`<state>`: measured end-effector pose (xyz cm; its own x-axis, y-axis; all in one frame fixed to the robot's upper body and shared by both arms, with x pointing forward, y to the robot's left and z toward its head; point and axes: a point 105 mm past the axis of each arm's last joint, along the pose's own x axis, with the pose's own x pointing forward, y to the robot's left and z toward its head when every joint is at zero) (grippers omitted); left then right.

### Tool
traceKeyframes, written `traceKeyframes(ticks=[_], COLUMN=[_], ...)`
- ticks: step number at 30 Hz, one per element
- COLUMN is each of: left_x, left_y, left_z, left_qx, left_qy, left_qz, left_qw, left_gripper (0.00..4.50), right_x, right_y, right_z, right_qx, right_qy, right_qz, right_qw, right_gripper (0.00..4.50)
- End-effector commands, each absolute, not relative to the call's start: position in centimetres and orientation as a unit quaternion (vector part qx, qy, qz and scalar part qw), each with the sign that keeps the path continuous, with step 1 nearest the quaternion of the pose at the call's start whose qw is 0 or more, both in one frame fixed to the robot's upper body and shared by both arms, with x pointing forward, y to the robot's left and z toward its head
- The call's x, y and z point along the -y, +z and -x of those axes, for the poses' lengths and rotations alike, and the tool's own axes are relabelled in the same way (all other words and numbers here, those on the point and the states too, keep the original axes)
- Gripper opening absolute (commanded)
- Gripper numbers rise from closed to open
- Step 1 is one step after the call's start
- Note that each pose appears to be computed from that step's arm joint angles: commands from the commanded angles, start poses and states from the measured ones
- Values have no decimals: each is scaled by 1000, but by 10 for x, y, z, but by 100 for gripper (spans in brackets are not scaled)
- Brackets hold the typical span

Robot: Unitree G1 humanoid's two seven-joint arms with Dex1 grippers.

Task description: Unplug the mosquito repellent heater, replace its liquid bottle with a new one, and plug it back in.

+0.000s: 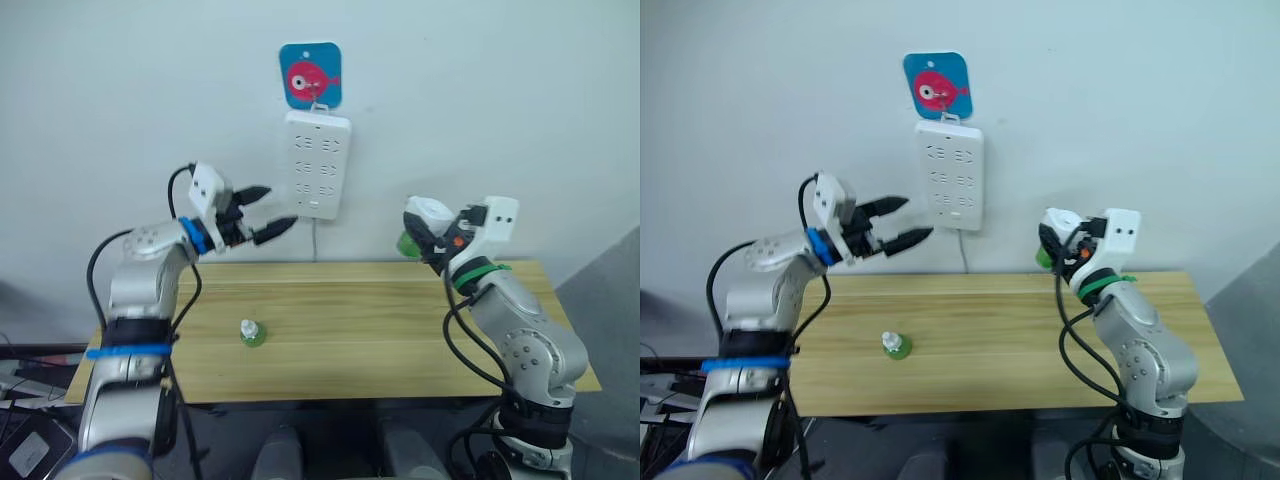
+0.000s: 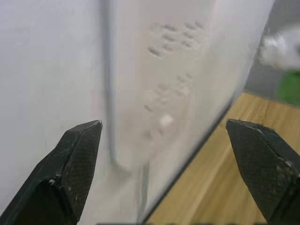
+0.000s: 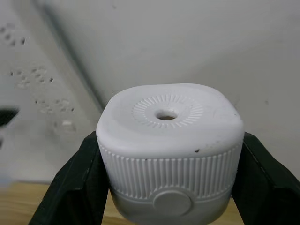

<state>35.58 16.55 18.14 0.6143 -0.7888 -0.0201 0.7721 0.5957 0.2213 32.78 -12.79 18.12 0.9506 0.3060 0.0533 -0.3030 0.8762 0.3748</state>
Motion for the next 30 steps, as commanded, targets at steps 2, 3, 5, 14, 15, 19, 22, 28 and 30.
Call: traceKeyframes(ticks=[2,3,5,14,15,19,22,28,30], left_x=[-118,-109,-89,-28,-25,-15,-8,2,4], left_y=[207,207,203,175,177,175,175,173,174], left_z=[-313,-309,-304,-313,-315,-317,-317,-321,-322], left_qx=[132,142,156,168,174,178,181,182,184], left_qy=[-494,-498,-507,-505,-499,-493,-490,-487,-487], left_qz=[-141,-140,-127,-64,-60,-46,-36,-25,-21], left_qw=[847,844,838,844,847,851,852,854,854], left_gripper=[448,448,448,448,448,448,448,448,448], right_x=[132,133,132,131,130,127,124,116,114], right_y=[189,189,190,190,192,197,199,205,206], right_z=[-326,-326,-325,-314,-313,-310,-307,-303,-302], right_qx=[0,-4,-13,-51,-51,-52,-56,-59,-60], right_qy=[163,165,175,214,216,222,226,234,235], right_qz=[-323,-350,-415,-493,-497,-513,-517,-532,-534], right_qw=[932,922,893,842,839,828,824,811,810], right_gripper=[301,301,301,301,301,301,301,301,301])
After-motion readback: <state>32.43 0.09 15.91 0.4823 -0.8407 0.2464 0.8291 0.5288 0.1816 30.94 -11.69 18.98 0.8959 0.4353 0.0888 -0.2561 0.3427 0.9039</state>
